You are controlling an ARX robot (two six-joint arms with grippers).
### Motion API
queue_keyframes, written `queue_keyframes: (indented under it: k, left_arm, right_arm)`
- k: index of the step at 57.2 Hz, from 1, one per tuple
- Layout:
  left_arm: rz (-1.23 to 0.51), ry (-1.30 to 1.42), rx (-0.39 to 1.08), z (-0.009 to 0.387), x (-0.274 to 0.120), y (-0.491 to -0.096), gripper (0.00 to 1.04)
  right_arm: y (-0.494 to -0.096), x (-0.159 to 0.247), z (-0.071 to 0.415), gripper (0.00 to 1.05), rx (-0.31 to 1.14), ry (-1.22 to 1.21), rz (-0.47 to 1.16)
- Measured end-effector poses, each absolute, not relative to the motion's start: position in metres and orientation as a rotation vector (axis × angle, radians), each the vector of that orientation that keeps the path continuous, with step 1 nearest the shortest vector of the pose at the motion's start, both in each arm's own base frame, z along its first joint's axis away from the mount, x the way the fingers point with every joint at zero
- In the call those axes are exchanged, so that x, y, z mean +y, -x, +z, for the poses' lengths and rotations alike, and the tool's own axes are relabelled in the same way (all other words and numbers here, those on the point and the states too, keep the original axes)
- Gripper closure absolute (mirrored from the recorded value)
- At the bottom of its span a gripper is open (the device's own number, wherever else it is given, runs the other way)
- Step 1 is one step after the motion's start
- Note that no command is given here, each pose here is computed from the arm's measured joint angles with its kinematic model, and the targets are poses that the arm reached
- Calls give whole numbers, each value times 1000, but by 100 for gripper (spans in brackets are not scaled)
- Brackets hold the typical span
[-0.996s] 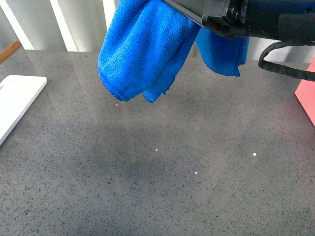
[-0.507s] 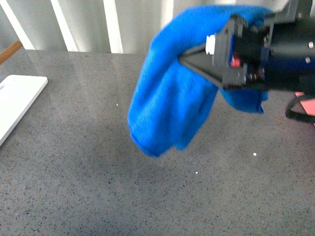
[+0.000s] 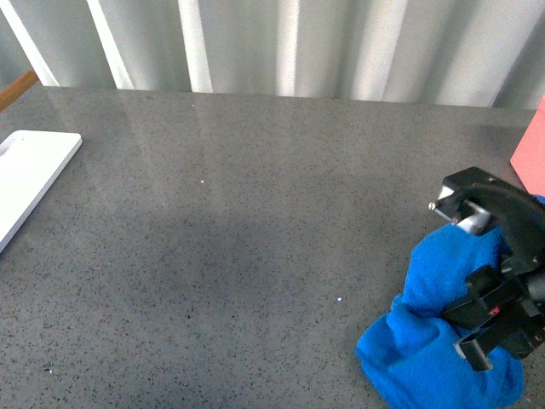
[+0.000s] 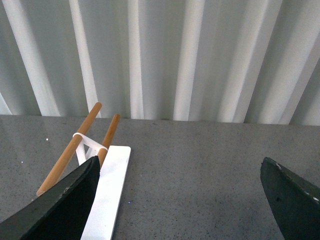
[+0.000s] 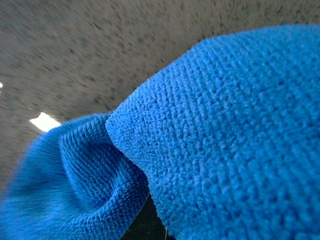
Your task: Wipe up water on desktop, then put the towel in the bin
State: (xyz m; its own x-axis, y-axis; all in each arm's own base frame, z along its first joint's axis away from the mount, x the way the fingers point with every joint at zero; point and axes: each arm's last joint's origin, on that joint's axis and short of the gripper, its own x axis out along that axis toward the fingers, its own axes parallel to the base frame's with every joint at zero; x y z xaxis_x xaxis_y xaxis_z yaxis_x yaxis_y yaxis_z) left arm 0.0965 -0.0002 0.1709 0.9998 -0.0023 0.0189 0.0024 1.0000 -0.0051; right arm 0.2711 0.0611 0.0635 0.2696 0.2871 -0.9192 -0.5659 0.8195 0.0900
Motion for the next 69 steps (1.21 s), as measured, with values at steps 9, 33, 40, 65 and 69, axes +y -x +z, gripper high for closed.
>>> queue_keyframes:
  k: [9,33,40,65,69]
  left_arm:
    - [-2,5,-19,171,0,-97,7]
    - [-2,5,-19,171,0,-97,7]
    - [-2,5,-19,171,0,-97,7]
    - [-2,5,-19,171,0,-97,7]
    - [-2,5,-19,171,0,-97,7]
  right_arm:
    - [-288,64,50,99,1185,387,548]
    - [-361,90,47,99,1113,625,448]
    - [-384,116,54,99,1036,657,468]
    - [-364,225,86,99,813,499,863]
    - [-358,221,92,99,823,482,827]
